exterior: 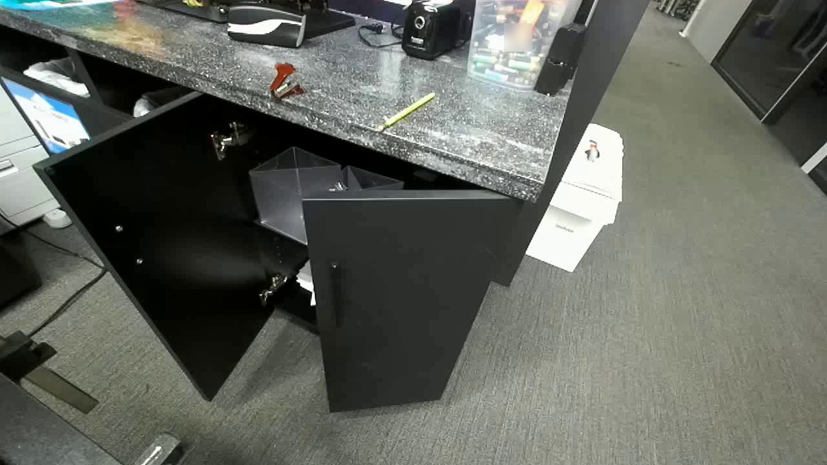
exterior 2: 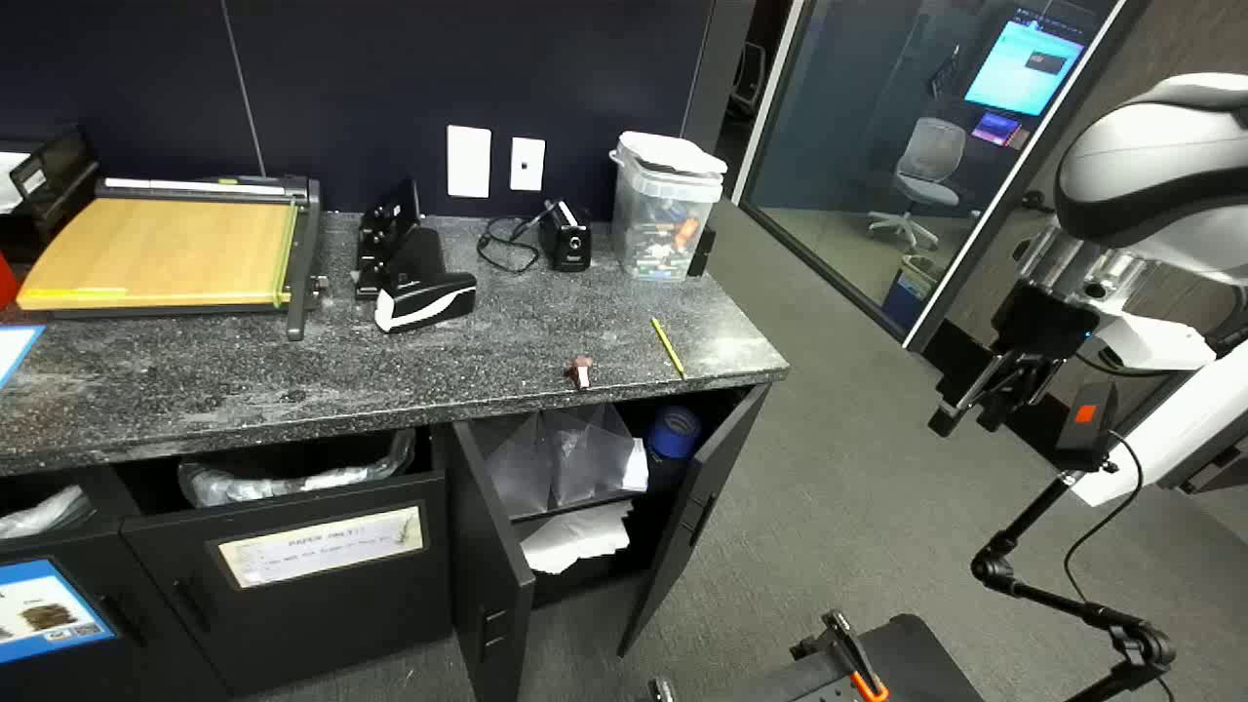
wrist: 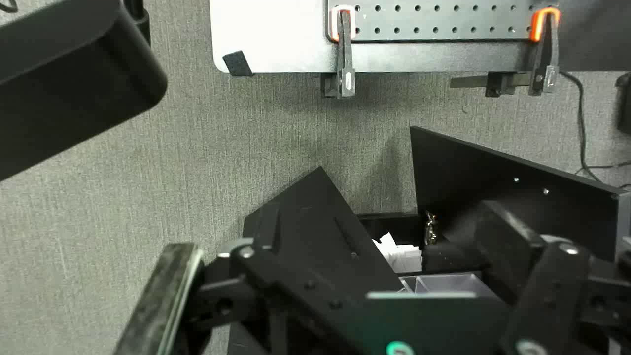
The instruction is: Move the pencil to the right
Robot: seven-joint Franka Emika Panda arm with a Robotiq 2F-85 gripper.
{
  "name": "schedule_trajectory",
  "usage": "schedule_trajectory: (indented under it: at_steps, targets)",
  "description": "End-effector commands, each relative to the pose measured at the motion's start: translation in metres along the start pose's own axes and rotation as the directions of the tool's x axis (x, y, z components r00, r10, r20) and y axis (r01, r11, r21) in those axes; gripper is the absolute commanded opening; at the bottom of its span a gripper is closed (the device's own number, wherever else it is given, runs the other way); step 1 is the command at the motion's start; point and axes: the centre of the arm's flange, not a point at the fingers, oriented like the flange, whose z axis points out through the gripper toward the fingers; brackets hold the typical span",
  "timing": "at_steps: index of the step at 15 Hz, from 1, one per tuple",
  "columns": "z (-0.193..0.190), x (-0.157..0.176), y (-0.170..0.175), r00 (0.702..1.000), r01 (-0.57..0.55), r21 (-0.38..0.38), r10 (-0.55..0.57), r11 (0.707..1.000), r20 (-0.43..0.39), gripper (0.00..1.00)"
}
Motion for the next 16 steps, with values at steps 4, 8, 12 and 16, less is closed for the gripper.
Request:
schedule_trajectory:
  at_steps: [4,8,12,16]
  targets:
    - [0.0,0.007,-0.016,1.0,-0.011,-0.019,0.012,1.0,0.016,1.0]
    - [-0.035,0.087,-0.05,0.999,-0.045,-0.024,0.045,0.999,0.019,1.0]
    - [-0.054,0.165,-0.078,0.998,-0.05,-0.061,0.048,0.997,-0.034,1.0]
    - [-0.044,0.237,-0.084,0.997,-0.065,-0.083,0.06,0.994,-0.054,1.0]
